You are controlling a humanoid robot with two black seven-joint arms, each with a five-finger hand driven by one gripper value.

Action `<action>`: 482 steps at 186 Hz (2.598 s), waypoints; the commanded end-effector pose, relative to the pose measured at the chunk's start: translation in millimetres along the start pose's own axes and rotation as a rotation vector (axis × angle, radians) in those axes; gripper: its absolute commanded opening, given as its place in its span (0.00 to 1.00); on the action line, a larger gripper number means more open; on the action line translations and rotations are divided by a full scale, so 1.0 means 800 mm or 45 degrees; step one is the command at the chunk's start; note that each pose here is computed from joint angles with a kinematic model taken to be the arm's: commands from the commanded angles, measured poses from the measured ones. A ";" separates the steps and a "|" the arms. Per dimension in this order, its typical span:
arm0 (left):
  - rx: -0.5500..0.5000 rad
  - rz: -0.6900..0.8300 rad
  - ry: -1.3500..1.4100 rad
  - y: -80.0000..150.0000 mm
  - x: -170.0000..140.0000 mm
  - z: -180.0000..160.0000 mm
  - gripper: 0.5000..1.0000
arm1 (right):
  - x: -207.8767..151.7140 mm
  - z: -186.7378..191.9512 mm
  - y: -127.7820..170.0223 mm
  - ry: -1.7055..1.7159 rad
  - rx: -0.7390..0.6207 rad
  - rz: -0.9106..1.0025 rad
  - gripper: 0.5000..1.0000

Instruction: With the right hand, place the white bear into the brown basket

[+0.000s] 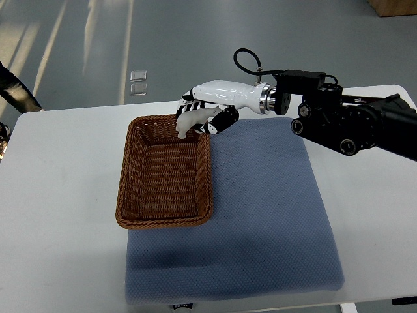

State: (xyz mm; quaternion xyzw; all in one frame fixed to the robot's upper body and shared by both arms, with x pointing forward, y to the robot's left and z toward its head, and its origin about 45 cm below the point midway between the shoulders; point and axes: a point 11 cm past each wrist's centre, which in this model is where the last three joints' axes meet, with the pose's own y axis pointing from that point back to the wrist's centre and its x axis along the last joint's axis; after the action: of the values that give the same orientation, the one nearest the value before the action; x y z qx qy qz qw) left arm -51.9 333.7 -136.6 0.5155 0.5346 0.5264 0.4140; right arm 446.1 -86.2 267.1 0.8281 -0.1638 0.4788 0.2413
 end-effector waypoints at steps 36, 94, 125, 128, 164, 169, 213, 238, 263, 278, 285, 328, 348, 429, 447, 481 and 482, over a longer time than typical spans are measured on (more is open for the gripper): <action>0.000 0.000 0.000 0.000 0.000 0.000 1.00 | -0.013 -0.029 -0.046 0.019 0.034 -0.016 0.00; 0.000 0.000 0.000 0.000 0.000 0.000 1.00 | -0.024 -0.002 -0.051 0.016 -0.103 -0.037 0.00; 0.000 0.000 0.000 0.000 0.000 0.000 1.00 | -0.030 0.003 -0.049 -0.008 -0.124 -0.040 0.00; 0.000 0.000 0.002 0.000 0.000 0.000 1.00 | -0.031 0.004 -0.049 -0.011 -0.125 -0.040 0.00; 0.000 0.000 0.000 0.000 0.000 0.000 1.00 | -0.032 0.003 -0.049 -0.022 -0.123 -0.033 0.00; 0.000 0.000 0.000 0.000 0.000 0.000 1.00 | -0.031 0.004 -0.048 -0.022 -0.125 -0.033 0.00; 0.000 0.000 0.000 0.000 0.000 0.000 1.00 | -0.034 0.004 -0.048 -0.026 -0.125 -0.026 0.12; 0.000 0.000 0.000 0.000 0.000 0.000 1.00 | -0.041 0.007 -0.047 -0.037 -0.129 -0.034 0.16; 0.000 0.000 0.000 0.000 0.000 0.000 1.00 | -0.042 0.006 -0.047 -0.042 -0.126 -0.031 0.41; 0.000 0.000 0.000 0.000 0.000 0.000 1.00 | -0.043 0.007 -0.047 -0.047 -0.126 -0.028 0.58; 0.000 -0.002 0.000 0.000 0.000 0.000 1.00 | -0.044 0.007 -0.047 -0.049 -0.127 -0.026 0.65; 0.000 0.000 0.000 0.000 0.000 0.000 1.00 | -0.030 0.001 -0.048 -0.037 -0.095 0.087 0.83; 0.000 0.000 0.000 0.000 0.000 0.000 1.00 | -0.006 -0.001 -0.048 -0.200 -0.094 0.200 0.82; 0.000 0.000 -0.002 0.000 0.000 0.000 1.00 | -0.006 0.096 0.035 -1.252 -0.183 0.586 0.83; 0.000 0.000 -0.002 0.000 0.000 0.000 1.00 | -0.015 0.114 0.055 -1.484 -0.152 0.655 0.83; 0.000 0.000 -0.002 0.000 0.000 0.000 1.00 | -0.043 0.133 0.066 -1.913 -0.217 0.726 0.83; 0.000 0.000 -0.002 0.000 0.000 0.000 1.00 | -0.043 0.134 0.066 -1.932 -0.216 0.731 0.83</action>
State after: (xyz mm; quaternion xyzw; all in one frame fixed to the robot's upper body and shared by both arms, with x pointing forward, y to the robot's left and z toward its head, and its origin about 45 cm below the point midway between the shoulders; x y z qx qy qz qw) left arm -52.0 333.7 -136.6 0.5160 0.5343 0.5260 0.4143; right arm 481.7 -181.2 217.1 0.8539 -0.5095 -0.1053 0.0127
